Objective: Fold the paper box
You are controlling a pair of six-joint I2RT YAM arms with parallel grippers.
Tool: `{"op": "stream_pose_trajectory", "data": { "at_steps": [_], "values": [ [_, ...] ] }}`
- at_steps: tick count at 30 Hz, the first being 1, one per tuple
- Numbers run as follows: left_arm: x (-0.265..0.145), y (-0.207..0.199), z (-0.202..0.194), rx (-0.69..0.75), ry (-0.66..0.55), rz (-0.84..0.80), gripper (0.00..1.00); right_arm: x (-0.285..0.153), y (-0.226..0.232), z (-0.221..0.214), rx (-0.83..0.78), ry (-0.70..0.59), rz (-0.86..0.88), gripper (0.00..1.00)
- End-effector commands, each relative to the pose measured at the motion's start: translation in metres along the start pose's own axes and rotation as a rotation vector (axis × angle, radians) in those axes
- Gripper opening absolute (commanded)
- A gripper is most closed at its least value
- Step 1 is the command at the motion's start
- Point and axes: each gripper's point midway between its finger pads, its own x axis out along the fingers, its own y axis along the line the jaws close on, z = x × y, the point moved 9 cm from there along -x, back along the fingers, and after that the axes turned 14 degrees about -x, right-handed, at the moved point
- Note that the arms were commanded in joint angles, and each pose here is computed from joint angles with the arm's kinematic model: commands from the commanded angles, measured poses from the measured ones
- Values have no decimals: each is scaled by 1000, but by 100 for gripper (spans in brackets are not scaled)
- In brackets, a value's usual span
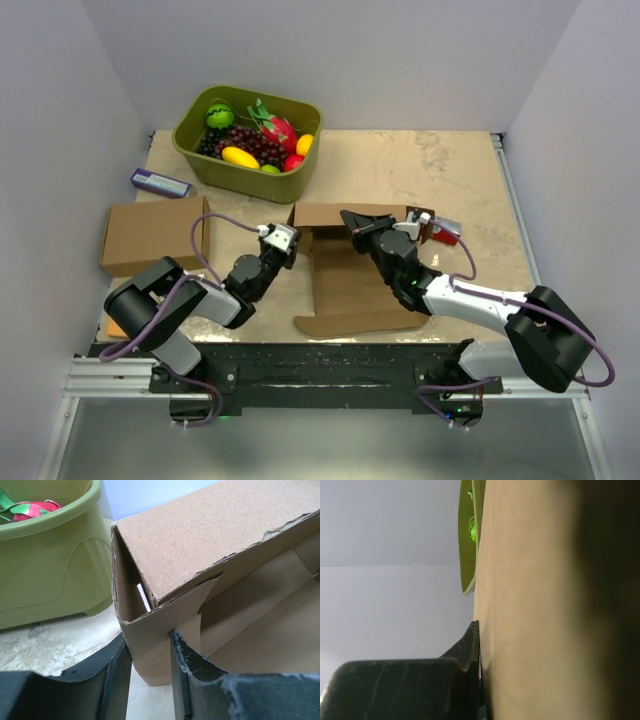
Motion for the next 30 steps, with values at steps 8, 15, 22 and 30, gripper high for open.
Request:
{"op": "stream_pose_trajectory", "data": {
  "at_steps": [8,15,22,30],
  "values": [
    [13,9,51,-88,-182,-274,67,-21,-35,-36,-148,253,-127,0],
    [24,12,53,-70,-152,-311,71,-18,-35,-40,-152,274,-126,0],
    [34,9,54,-66,-140,-361,55,-16,-37,-44,-164,296,-133,0],
    [34,16,46,-95,-73,-274,37,-18,-31,-34,-239,241,-132,16]
  ]
}}
